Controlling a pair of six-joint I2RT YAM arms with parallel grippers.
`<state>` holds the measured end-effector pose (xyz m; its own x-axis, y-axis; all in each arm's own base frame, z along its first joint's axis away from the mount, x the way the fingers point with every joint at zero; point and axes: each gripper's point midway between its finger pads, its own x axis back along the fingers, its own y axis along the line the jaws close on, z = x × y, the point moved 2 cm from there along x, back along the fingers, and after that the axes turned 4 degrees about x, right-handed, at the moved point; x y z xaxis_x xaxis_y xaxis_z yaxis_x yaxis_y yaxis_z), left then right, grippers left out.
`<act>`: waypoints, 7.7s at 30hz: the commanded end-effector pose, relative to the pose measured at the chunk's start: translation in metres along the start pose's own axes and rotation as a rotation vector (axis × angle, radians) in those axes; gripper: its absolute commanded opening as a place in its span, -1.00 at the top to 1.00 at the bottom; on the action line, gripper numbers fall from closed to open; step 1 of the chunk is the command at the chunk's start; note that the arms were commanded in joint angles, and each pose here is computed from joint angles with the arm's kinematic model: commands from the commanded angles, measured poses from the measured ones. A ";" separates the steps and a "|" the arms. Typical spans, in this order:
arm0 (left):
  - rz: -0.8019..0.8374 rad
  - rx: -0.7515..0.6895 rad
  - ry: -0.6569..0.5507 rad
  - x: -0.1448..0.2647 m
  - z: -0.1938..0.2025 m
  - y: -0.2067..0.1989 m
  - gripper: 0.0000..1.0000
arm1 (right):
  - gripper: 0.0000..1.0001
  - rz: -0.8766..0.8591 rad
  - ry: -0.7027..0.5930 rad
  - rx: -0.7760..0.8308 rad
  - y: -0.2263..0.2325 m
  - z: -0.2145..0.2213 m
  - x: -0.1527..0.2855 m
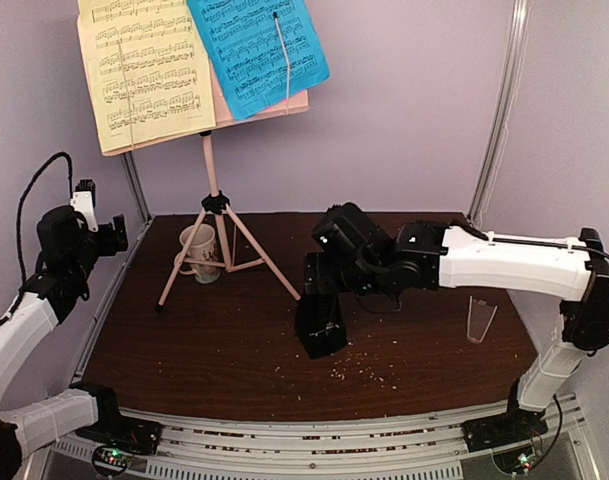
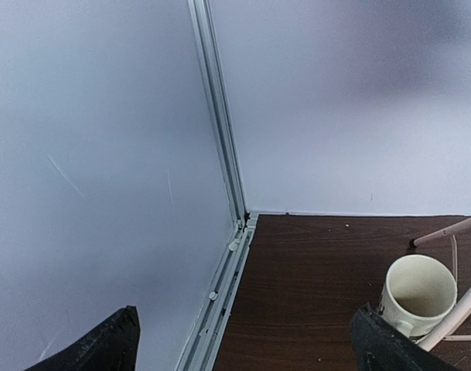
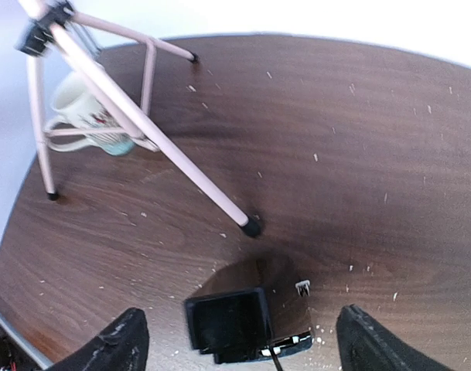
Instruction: Pack up the instrument practice props
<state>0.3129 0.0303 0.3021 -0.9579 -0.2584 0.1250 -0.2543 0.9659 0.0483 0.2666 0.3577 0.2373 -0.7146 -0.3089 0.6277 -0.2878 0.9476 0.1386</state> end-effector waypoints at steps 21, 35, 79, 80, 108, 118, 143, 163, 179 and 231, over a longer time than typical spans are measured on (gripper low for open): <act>-0.017 0.021 -0.039 0.006 -0.008 0.005 -0.97 | -0.73 -0.084 -0.047 -0.371 -0.152 0.032 -0.011; -0.016 0.018 -0.031 0.004 -0.007 0.004 -0.96 | -0.46 -0.166 0.124 -0.340 -0.105 0.096 -0.076; 0.027 0.010 -0.036 0.007 -0.011 -0.001 -0.96 | -0.82 -0.528 -0.202 -0.076 -0.013 0.059 0.040; 0.028 0.010 -0.037 0.007 -0.011 -0.002 -0.97 | -0.84 -0.554 -0.211 -0.060 -0.007 0.055 0.043; 0.019 -0.001 -0.022 0.003 -0.006 -0.001 -0.96 | -1.00 -0.678 -0.271 0.347 0.074 0.038 -0.010; 0.017 -0.001 -0.021 0.003 -0.006 -0.001 -0.97 | -1.00 -0.574 -0.281 0.354 0.059 0.053 -0.034; 0.015 -0.001 -0.016 0.002 -0.004 -0.001 -0.96 | -0.94 -0.499 -0.255 0.326 0.039 0.079 -0.056; 0.015 0.000 -0.018 0.002 -0.005 -0.001 -0.96 | -0.49 -0.490 -0.261 0.294 0.031 0.084 -0.056; 0.015 0.001 -0.016 0.002 -0.005 -0.001 -0.96 | -0.40 -0.486 -0.254 0.274 0.029 0.086 -0.059; 0.187 -0.050 0.088 -0.007 0.008 -0.033 -0.93 | -1.00 -0.335 -0.248 0.164 -0.047 0.082 -0.007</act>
<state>0.3215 0.0163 0.2795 -0.9611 -0.1691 0.2183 -0.1582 0.9851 0.0668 0.2312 0.3430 0.1803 -0.6279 -0.7115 0.3153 -0.7068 0.6910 0.1518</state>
